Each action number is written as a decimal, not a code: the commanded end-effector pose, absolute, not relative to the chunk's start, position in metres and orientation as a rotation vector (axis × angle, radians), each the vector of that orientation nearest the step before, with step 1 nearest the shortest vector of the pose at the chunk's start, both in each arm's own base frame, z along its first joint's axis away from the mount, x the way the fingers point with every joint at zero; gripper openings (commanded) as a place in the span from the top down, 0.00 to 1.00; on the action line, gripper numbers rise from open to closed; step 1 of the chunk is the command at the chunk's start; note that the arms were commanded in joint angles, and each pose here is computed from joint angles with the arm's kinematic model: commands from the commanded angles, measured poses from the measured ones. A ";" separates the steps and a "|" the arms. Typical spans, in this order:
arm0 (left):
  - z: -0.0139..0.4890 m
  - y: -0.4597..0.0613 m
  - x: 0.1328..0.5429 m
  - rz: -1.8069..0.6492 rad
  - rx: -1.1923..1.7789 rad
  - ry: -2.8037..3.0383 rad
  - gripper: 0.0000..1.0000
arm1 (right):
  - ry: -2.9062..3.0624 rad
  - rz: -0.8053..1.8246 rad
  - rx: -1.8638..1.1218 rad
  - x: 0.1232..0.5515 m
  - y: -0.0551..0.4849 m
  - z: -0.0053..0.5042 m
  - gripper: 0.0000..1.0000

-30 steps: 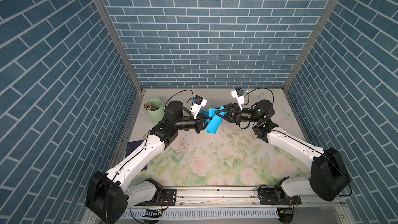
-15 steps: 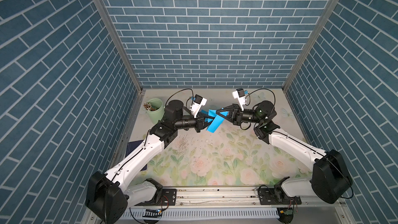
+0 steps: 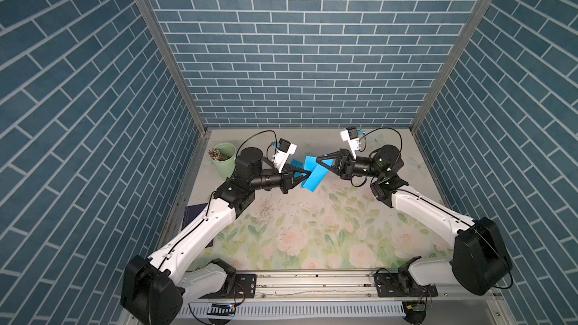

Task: Fold the square paper along the opposite sides
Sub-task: Fold the paper.

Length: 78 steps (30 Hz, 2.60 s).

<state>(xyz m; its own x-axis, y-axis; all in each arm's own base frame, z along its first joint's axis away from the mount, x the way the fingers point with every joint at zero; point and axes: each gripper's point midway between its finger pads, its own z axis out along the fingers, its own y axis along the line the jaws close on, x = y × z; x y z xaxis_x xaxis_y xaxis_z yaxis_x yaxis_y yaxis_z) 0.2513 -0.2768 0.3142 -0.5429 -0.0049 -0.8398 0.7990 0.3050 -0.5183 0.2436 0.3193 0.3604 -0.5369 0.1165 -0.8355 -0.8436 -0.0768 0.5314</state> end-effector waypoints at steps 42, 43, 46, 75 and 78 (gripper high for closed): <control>0.362 -0.262 0.289 -1.133 0.657 1.589 1.00 | 1.646 1.369 -0.477 0.298 0.287 0.325 0.42; 0.361 -0.262 0.290 -1.133 0.656 1.591 1.00 | 1.637 1.380 -0.476 0.294 0.285 0.328 0.41; 0.360 -0.262 0.291 -1.131 0.655 1.595 1.00 | 1.622 1.407 -0.479 0.286 0.283 0.333 0.39; 0.357 -0.265 0.277 -1.207 0.694 1.605 1.00 | 1.448 1.660 -0.688 0.247 0.330 0.359 0.31; 0.354 -0.266 0.275 -1.216 0.699 1.610 1.00 | 1.440 1.660 -0.690 0.248 0.330 0.362 0.31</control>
<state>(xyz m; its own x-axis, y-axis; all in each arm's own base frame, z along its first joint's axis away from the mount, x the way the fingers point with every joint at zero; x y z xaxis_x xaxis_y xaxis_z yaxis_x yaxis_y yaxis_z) 0.2815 -0.2668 0.3416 -0.4021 -0.0900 -0.9112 0.8382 0.3643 -0.4059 0.2552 0.3286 0.3346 -0.5609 0.1950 -0.8046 -0.8145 0.0436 0.5785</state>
